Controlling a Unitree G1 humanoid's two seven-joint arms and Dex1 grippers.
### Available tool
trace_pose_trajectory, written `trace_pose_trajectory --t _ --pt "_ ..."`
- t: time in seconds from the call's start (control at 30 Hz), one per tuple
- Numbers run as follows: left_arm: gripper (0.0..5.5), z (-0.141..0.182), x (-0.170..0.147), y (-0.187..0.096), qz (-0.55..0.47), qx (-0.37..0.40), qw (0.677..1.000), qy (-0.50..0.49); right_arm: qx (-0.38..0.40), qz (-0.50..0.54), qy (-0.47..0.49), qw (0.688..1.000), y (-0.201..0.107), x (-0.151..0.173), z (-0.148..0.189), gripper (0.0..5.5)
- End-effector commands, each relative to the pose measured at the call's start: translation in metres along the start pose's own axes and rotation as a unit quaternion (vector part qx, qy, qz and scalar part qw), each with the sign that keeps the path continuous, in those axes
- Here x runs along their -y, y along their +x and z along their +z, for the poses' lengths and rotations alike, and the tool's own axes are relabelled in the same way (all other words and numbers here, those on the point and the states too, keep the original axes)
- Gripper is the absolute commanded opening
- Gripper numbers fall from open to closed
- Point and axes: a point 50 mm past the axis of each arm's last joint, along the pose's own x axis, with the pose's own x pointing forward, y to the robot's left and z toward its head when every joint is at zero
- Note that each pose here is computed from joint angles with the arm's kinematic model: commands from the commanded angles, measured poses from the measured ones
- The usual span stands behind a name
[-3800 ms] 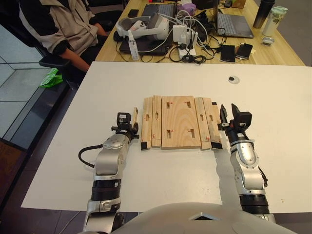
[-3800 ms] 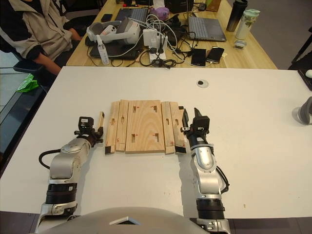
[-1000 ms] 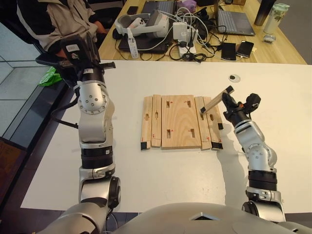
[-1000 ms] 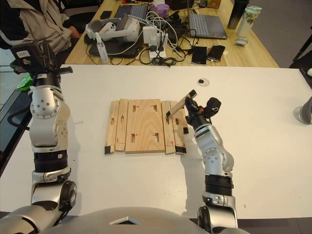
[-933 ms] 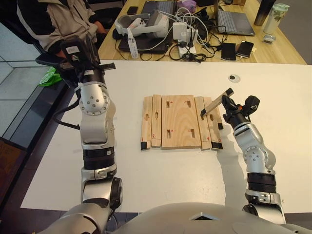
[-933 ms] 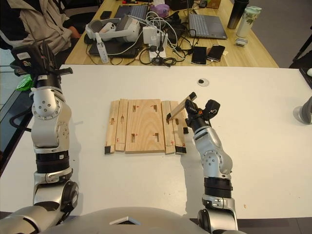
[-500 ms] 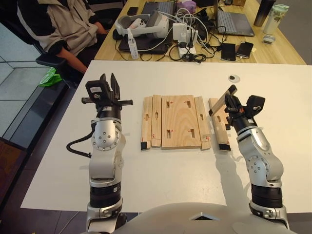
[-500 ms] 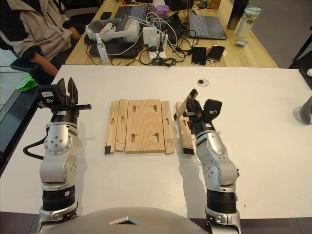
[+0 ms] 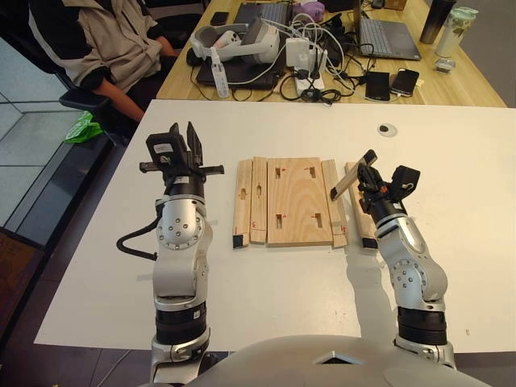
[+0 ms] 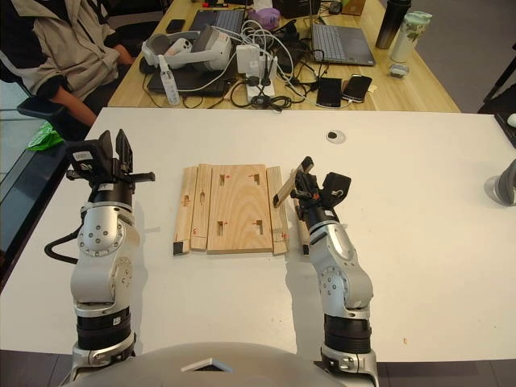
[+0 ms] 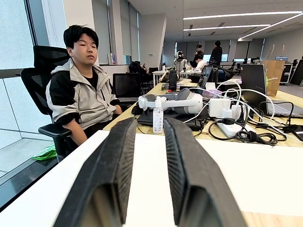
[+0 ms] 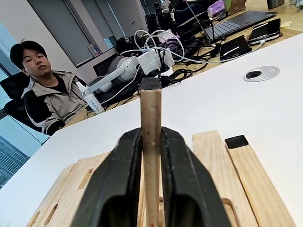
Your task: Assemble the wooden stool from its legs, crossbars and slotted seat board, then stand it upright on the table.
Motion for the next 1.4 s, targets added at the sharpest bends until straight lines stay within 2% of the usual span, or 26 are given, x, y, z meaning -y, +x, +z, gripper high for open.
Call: trace_pose_trajectory --t 0.03,0.33,0.77,1.17,1.4 --pt "1.04 0.001 0.003 0.002 -0.005 -0.001 1.000 0.006 0.006 -0.014 -0.013 1.000 0.003 0.003 0.000 0.39" --pt "1.04 0.006 0.007 0.007 -0.027 0.009 0.999 0.016 0.010 -0.035 -0.027 0.999 0.005 0.008 -0.014 0.39" --pt "1.04 0.014 0.011 0.016 -0.054 0.026 0.998 0.028 0.041 -0.033 -0.086 0.995 0.007 0.000 -0.022 0.39" --pt "1.04 0.019 0.016 0.019 -0.069 0.037 0.997 0.030 0.083 -0.019 -0.095 0.992 0.023 -0.007 -0.011 0.39" --pt "1.04 0.019 0.019 0.018 -0.073 0.038 0.996 0.028 0.075 -0.012 -0.098 0.992 0.024 -0.005 -0.015 0.39"
